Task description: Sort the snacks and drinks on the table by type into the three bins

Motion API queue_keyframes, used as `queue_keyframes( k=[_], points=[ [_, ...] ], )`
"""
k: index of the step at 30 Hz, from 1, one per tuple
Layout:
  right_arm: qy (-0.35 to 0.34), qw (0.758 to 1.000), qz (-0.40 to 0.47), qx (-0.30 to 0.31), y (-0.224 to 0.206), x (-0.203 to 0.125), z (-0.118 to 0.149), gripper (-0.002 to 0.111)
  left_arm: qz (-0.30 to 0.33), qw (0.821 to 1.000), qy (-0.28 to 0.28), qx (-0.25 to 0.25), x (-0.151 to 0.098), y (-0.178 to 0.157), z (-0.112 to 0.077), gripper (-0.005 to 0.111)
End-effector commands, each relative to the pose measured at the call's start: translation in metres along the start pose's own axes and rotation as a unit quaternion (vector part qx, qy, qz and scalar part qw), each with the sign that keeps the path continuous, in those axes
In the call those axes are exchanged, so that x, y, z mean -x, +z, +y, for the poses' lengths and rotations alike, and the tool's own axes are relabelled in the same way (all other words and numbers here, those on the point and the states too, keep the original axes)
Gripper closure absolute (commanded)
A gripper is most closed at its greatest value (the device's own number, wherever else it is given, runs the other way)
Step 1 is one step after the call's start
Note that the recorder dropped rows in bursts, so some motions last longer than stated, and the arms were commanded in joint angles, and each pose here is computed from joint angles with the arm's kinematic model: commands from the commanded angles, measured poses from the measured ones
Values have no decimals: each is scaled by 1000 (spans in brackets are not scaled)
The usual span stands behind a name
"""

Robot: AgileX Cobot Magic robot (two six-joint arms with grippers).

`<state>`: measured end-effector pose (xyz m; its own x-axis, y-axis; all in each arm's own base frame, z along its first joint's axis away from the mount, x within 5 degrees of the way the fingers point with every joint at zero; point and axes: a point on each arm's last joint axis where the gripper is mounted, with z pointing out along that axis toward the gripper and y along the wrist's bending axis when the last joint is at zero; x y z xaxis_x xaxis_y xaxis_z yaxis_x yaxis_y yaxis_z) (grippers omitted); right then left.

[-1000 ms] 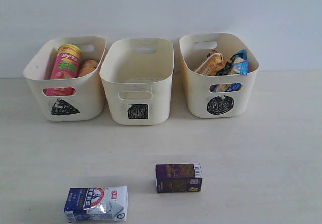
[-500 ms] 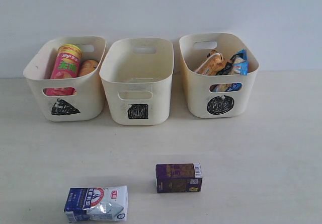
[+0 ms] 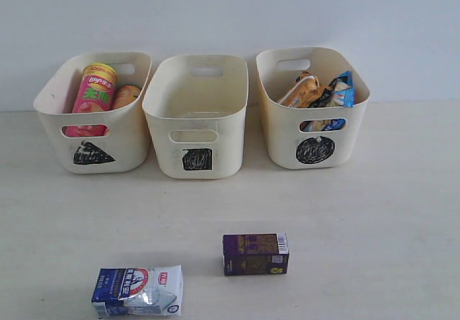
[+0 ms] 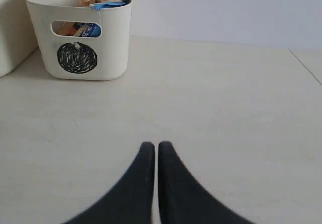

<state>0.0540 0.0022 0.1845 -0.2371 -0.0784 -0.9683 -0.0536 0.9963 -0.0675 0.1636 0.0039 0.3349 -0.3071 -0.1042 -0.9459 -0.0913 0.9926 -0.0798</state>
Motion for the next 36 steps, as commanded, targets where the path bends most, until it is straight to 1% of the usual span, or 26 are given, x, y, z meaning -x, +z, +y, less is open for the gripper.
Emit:
queue_keyframes(
  k=[1,3,6,7,8,12,16,19,22,25,27,30,33,34,36],
  points=[
    [-1,1000,-4,-2,0,0,0,108,-38,999,-3,-5,-9,-29,3,102],
    [-1,1000,-4,-2,0,0,0,108,-51,999,-8,-6,-14,-42,5,102],
    [-1,1000,-4,-2,0,0,0,108,-45,999,-18,5,-23,-63,10,102],
    [-1,1000,-4,-2,0,0,0,108,-42,999,-34,5,-26,-72,11,102],
    [-1,1000,-4,-2,0,0,0,108,-50,998,-38,2,-26,-77,11,102],
    [-1,1000,-4,-2,0,0,0,108,-83,996,-41,-2,-26,-92,12,102],
    [-1,1000,-4,-2,0,0,0,108,-97,994,-46,-6,-27,-101,13,102],
    [-1,1000,-4,-2,0,0,0,108,-103,994,-32,-5,-27,-103,13,102],
    [-1,1000,-4,-2,0,0,0,108,-99,995,-1,-4,-32,-100,13,102],
    [-1,1000,-4,-2,0,0,0,108,-118,993,7,-20,-48,-84,11,102],
    [-1,1000,-4,-2,0,0,0,108,-131,991,-6,-35,-55,-77,9,102],
    [-1,1000,-4,-2,0,0,0,108,-125,991,-5,-40,-73,-67,9,102],
    [-1,1000,-4,-2,0,0,0,108,-135,990,-4,-42,-88,-68,10,102],
    [-1,1000,-4,-2,0,0,0,108,-155,987,-5,-46,-97,-72,12,102],
    [-1,1000,-4,-2,0,0,0,108,-172,984,-5,-48,-108,-76,13,102]
  ],
)
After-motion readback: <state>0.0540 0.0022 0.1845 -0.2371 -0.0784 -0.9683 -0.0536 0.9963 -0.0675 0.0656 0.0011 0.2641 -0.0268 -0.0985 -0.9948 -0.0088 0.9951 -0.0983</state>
